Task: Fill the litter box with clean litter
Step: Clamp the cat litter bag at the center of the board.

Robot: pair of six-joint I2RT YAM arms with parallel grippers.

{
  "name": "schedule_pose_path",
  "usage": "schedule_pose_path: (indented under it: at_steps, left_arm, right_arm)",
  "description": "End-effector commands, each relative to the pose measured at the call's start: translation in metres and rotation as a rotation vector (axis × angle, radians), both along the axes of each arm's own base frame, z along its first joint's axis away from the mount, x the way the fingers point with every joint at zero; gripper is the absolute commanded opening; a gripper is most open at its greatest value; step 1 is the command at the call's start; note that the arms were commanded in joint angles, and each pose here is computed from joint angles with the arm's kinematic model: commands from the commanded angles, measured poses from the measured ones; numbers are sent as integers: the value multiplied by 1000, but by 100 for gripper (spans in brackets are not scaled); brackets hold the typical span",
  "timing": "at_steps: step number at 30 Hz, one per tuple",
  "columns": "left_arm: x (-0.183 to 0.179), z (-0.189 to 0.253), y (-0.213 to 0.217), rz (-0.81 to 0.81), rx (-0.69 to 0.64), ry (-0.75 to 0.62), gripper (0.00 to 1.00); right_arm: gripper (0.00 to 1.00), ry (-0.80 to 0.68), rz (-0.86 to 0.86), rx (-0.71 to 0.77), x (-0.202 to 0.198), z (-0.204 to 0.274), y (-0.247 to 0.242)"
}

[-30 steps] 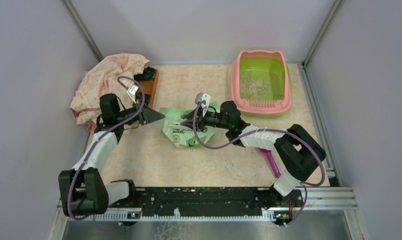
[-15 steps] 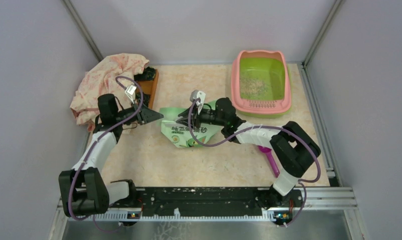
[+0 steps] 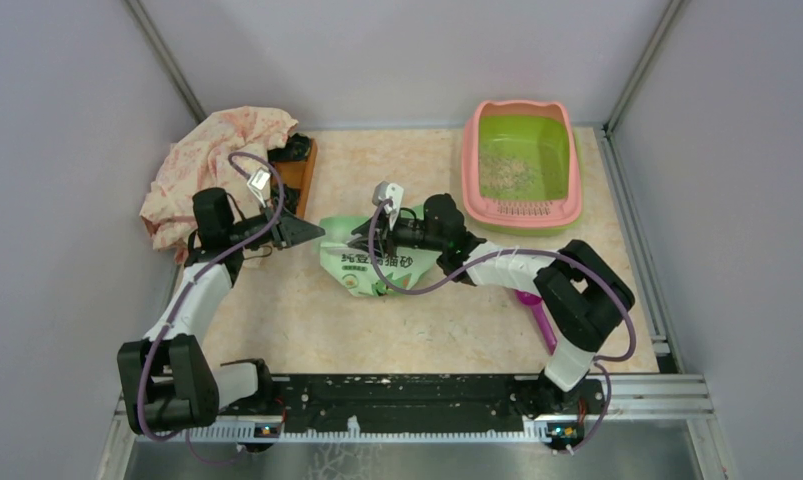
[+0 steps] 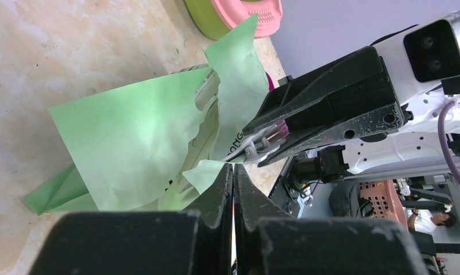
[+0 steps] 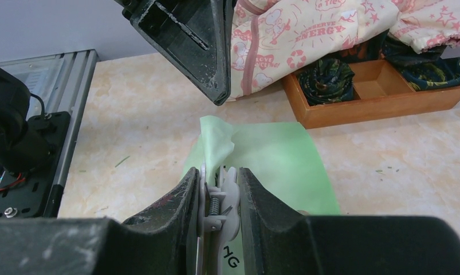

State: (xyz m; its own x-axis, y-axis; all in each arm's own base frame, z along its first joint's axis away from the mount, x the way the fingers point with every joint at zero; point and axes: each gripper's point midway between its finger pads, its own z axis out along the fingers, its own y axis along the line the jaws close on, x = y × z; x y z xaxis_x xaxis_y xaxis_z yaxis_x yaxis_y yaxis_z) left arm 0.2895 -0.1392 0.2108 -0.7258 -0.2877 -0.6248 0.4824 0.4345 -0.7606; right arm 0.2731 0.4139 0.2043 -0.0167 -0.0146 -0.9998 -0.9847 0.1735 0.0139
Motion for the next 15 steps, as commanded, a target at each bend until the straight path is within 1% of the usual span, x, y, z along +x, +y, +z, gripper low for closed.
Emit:
schedule_pose_path:
  at_steps: [1,6,8,15]
  left_arm:
    - [-2,6,1,-17,-2,-46,3]
    - [-1,7,2,-14,-3,-49,3]
    - [-1,7,3,-14,-3,-48,3]
    - [-1,8,4,-14,-4,-52,3]
  right_arm:
    - [0,-85,10,69,4,28,11]
    - [0,-95,12,84,5,29,11]
    - [0,-68,14,94,4,30,12]
    - [0,-62,19,111,3,31,14]
